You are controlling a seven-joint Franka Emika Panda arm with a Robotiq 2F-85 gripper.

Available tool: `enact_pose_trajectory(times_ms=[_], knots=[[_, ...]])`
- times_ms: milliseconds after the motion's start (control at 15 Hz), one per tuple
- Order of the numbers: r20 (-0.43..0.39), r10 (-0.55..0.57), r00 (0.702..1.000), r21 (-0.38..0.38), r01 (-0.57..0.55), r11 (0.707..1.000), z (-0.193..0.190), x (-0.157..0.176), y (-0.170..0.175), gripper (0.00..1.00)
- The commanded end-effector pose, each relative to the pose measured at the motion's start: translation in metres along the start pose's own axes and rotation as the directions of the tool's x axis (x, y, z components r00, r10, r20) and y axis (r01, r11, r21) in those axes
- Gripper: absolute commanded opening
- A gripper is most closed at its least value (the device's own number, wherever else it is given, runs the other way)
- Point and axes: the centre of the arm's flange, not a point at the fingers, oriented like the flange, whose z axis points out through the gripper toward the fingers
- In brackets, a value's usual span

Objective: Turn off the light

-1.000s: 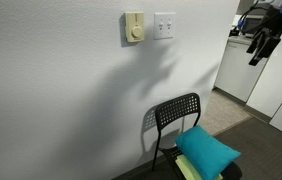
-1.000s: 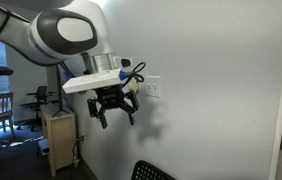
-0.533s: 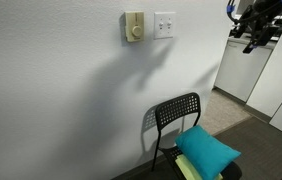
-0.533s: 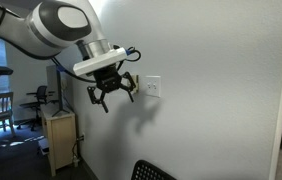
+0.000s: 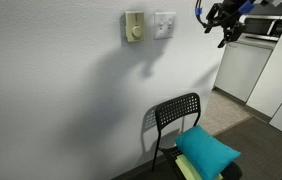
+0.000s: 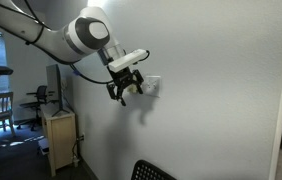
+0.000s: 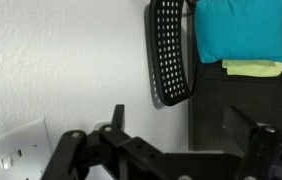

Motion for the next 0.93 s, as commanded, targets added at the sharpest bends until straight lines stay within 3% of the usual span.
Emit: enact_pose_trajectory(times_ms=[0,400,467,533,867], knots=[[-0.027,-0.151,0.988,-0.049,0.149,0.988,0.007,0.017,0.042,1.0],[-0.051,-0.276,0.96,-0.098,0.27,0.958,0.002,0.042,0.069,1.0],[-0.044,-0.251,0.967,-0.11,0.245,0.963,-0.001,0.041,0.071,1.0],[-0.039,-0.243,0.969,-0.089,0.239,0.967,-0.004,0.042,0.053,1.0],[-0.017,-0.235,0.972,-0.109,0.232,0.967,0.004,0.029,0.056,1.0]])
